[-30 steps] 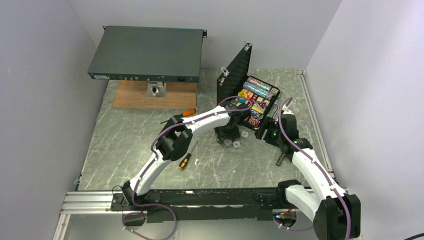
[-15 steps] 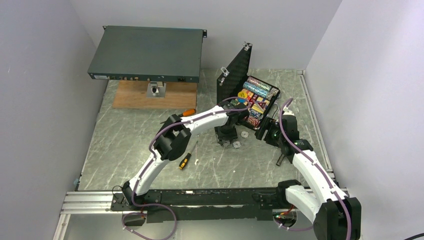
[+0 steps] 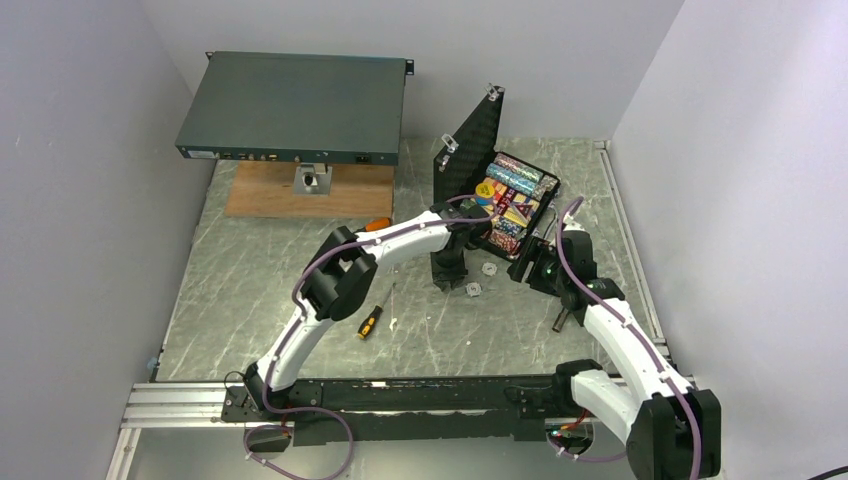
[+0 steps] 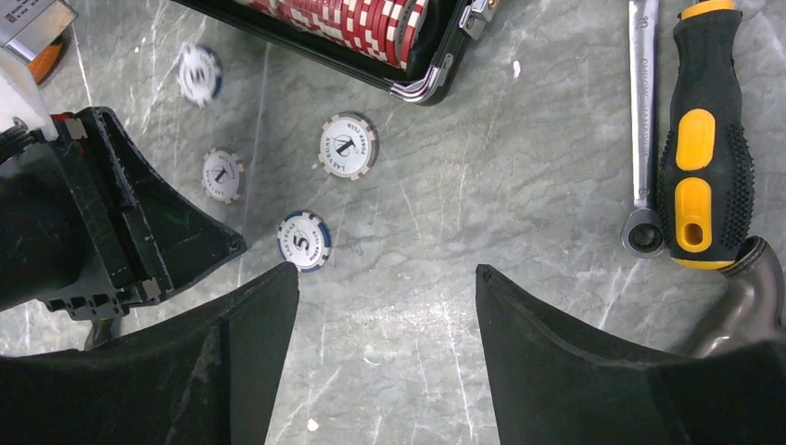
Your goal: Pack up texas hold em set
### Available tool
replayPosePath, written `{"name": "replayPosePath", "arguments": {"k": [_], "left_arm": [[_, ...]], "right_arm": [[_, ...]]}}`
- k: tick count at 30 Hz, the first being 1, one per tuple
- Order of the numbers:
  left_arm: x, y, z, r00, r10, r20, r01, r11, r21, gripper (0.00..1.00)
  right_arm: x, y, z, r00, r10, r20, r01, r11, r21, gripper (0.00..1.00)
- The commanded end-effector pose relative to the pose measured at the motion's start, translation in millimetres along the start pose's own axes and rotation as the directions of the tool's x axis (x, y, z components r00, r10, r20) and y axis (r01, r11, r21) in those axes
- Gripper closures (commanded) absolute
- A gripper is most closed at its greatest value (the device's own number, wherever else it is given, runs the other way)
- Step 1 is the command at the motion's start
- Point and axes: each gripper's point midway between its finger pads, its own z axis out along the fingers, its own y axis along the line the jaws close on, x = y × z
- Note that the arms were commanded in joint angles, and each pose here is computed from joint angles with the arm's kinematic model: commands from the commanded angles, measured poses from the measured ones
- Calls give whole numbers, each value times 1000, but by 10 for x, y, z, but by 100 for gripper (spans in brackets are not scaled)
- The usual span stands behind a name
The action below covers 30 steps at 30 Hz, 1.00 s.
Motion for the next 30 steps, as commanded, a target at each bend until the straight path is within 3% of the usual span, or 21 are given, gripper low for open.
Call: {"name": "replayPosePath", "arguments": {"k": [1, 6, 11, 15, 18, 30], "left_arm": [[-50, 189, 410, 994, 102, 35, -100, 994, -54, 69], [-97, 201, 236, 965, 246, 89, -247, 969, 7, 70], [-176, 320, 13, 929, 313, 197, -328, 943, 49, 60], [-351, 302, -62, 893, 362, 266, -386, 922, 42, 36], [-500, 237, -48, 888, 375, 266, -396, 918, 28, 28], [-671, -13, 129, 870, 411, 271, -447, 891, 82, 30]], "right_arm": [[-54, 63, 22, 1000, -10, 18, 10, 999, -35, 28], [-18, 116, 65, 1000, -8, -9, 8, 998, -65, 27], [1, 141, 106, 1000, -8, -27, 6, 997, -78, 27], [5, 164, 130, 999, -7, -35, 4, 996, -90, 27], [12, 160, 128, 999, -9, -39, 6, 996, -88, 27], [-33, 123, 73, 1000, -21, -14, 20, 998, -64, 27]]}}
